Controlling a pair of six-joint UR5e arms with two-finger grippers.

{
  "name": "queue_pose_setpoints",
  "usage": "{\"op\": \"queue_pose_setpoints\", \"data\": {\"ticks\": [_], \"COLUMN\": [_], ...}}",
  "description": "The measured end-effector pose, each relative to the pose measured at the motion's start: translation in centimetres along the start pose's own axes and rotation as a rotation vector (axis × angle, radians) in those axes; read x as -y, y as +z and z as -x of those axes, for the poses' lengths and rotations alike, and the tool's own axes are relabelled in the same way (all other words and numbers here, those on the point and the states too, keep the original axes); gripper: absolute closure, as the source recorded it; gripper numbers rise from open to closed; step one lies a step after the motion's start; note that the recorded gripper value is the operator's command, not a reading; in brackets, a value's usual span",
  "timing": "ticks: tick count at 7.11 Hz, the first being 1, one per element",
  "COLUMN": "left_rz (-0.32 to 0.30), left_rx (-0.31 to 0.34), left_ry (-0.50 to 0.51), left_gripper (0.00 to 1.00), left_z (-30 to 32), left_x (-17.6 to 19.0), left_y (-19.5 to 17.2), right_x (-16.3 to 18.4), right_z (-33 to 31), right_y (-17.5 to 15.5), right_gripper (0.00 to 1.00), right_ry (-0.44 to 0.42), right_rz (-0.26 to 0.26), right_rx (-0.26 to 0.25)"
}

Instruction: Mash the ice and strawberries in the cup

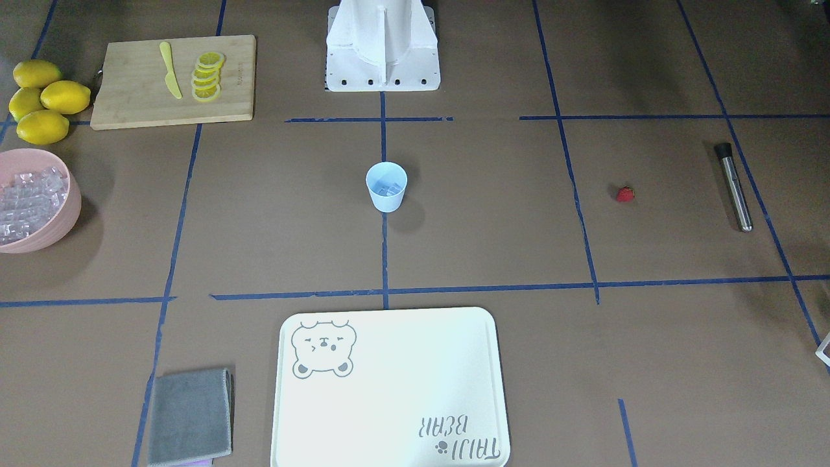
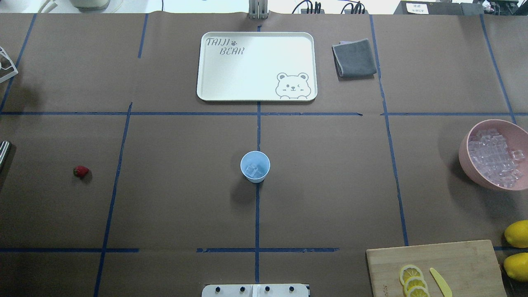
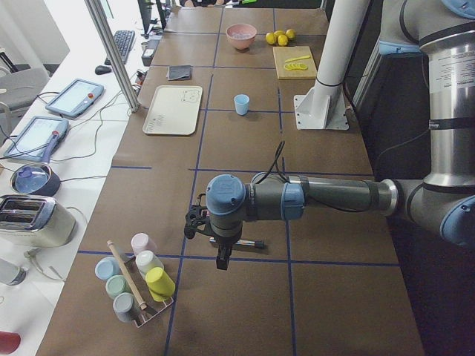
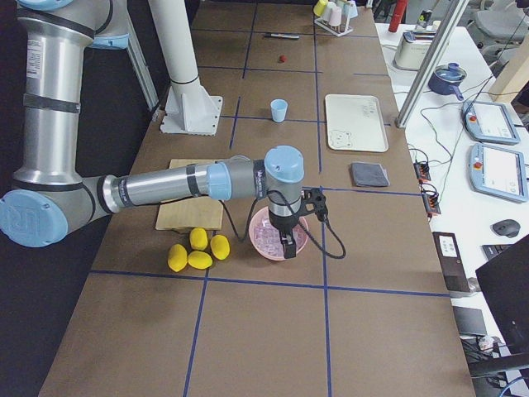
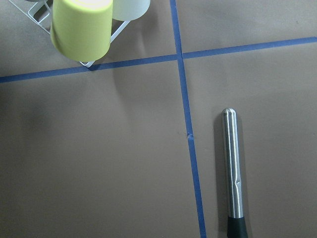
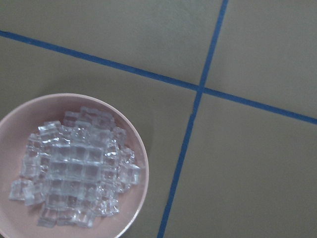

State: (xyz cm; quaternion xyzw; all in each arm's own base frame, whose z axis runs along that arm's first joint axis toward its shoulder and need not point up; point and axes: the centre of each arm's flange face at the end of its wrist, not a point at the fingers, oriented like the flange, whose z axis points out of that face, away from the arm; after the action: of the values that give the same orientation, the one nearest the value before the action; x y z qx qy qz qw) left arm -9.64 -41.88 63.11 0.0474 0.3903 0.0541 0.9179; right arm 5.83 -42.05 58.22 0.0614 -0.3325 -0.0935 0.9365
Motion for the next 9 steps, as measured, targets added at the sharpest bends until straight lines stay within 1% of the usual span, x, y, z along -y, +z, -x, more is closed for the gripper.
{"op": "queue_pose_setpoints", "data": {"ticks": [1, 2, 4, 5, 7, 8, 9], "left_rz": [-0.005, -0.011, -0.075, -0.097, -0.113, -0.109, -0.093], "left_rx": [0.001, 0.003, 0.015, 0.006, -0.008, -0.014, -0.026], "left_ry": [0.004, 0.011, 0.079, 0.091, 0.08, 0.114, 0.16], "left_gripper": [0.0, 0.0, 0.0, 0.0, 0.0, 0.0, 0.0], "left_z": [-0.2, -0.3, -1.5, -2.1, -3.2, -4.8, -7.3], "left_x": [0.2, 0.5, 2.9, 3.9, 5.1, 5.6, 6.2], "left_y": [-0.2, -0.4, -1.9, -2.3, -2.4, -1.8, -0.2], "right_x": [-2.4, -3.6, -3.9, -3.8, -3.7, -3.7, -3.7], "right_z": [-1.8, -2.6, -2.9, -2.9, -2.8, -2.7, -2.7], "right_y": [0.4, 0.7, 0.8, 0.7, 0.6, 0.6, 0.6], "right_gripper": [0.01, 0.01, 0.01, 0.01, 0.01, 0.01, 0.01], "right_ry": [0.033, 0.055, 0.065, 0.065, 0.067, 0.067, 0.068], "right_rz": [0.011, 0.015, 0.014, 0.012, 0.008, 0.008, 0.008], "right_rx": [0.007, 0.022, 0.038, 0.04, 0.044, 0.045, 0.045]}}
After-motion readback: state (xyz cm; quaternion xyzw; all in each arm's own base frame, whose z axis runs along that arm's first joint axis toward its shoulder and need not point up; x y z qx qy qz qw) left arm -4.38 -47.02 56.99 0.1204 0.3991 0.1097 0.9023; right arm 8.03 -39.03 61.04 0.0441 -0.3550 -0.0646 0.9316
